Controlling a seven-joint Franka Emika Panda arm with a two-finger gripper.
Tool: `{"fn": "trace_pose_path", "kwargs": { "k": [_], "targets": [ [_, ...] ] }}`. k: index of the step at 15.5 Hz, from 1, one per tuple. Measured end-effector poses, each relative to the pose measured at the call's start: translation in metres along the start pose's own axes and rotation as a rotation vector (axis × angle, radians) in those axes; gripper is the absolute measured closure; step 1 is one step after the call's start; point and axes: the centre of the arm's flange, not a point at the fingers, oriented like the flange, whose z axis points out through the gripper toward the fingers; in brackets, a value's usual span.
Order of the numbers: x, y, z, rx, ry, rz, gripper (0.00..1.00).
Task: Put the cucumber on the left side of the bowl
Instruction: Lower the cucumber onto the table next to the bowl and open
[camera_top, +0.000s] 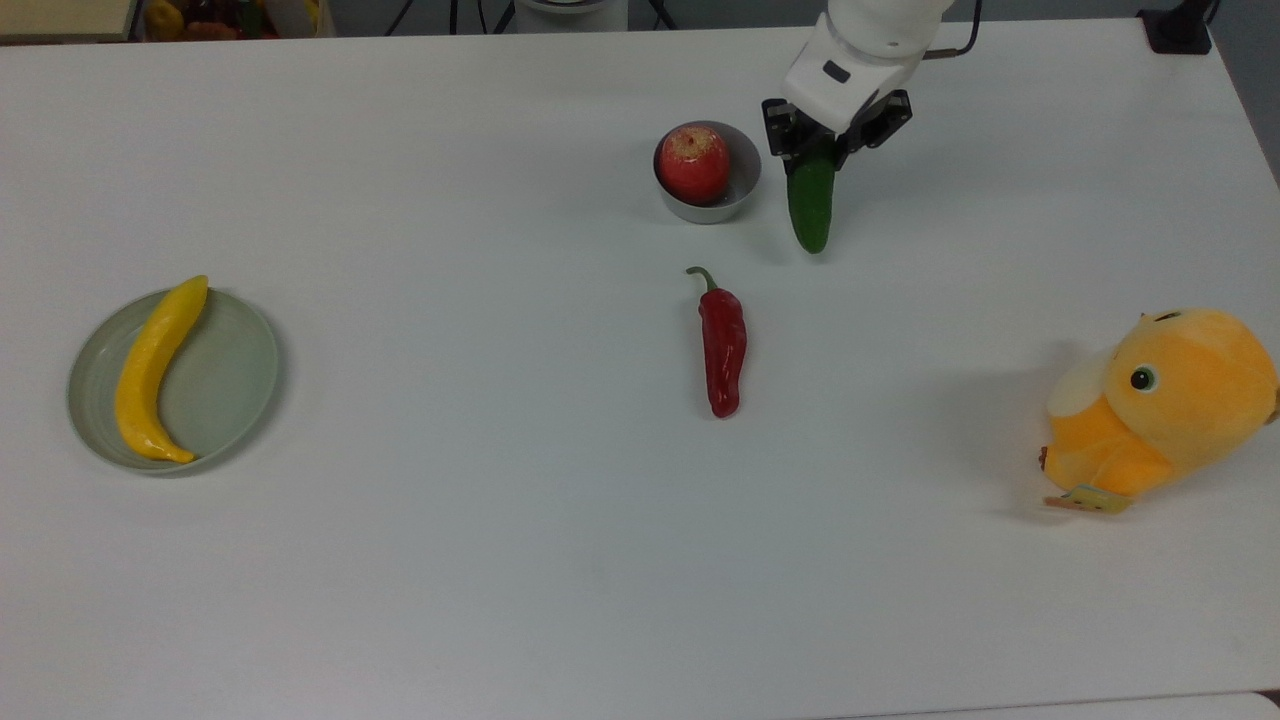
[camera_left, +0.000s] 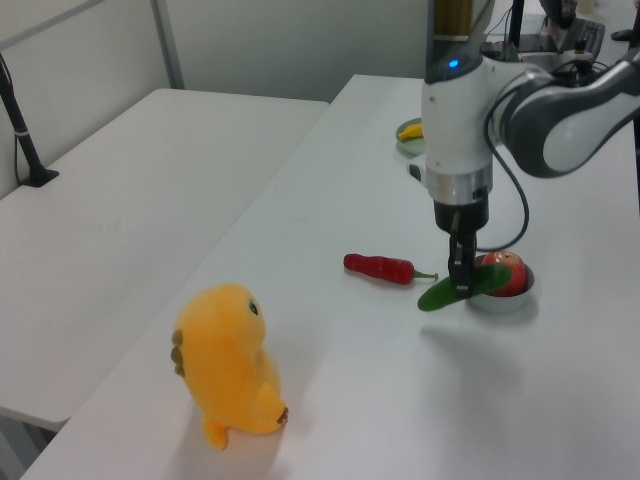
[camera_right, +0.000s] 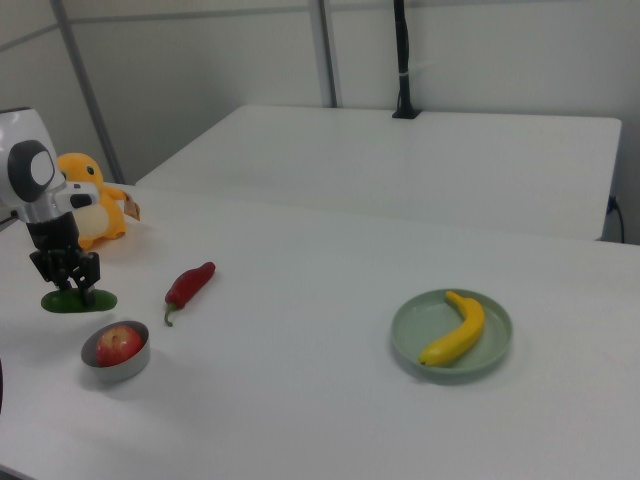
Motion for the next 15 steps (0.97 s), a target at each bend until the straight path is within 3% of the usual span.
{"fn": "trace_pose_path", "kwargs": {
  "k": [4, 10, 12, 15],
  "targets": [
    [-0.004, -0.005, 0.028, -0.044, -0.020, 0.003, 0.53],
    [-0.005, -0.005, 0.030, -0.049, -0.021, 0.001, 0.52],
    [-0.006, -0.004, 0.033, -0.051, -0.026, 0.004, 0.38],
    [-0.006, -0.004, 0.034, -0.053, -0.028, 0.019, 0.08]
  ]
}}
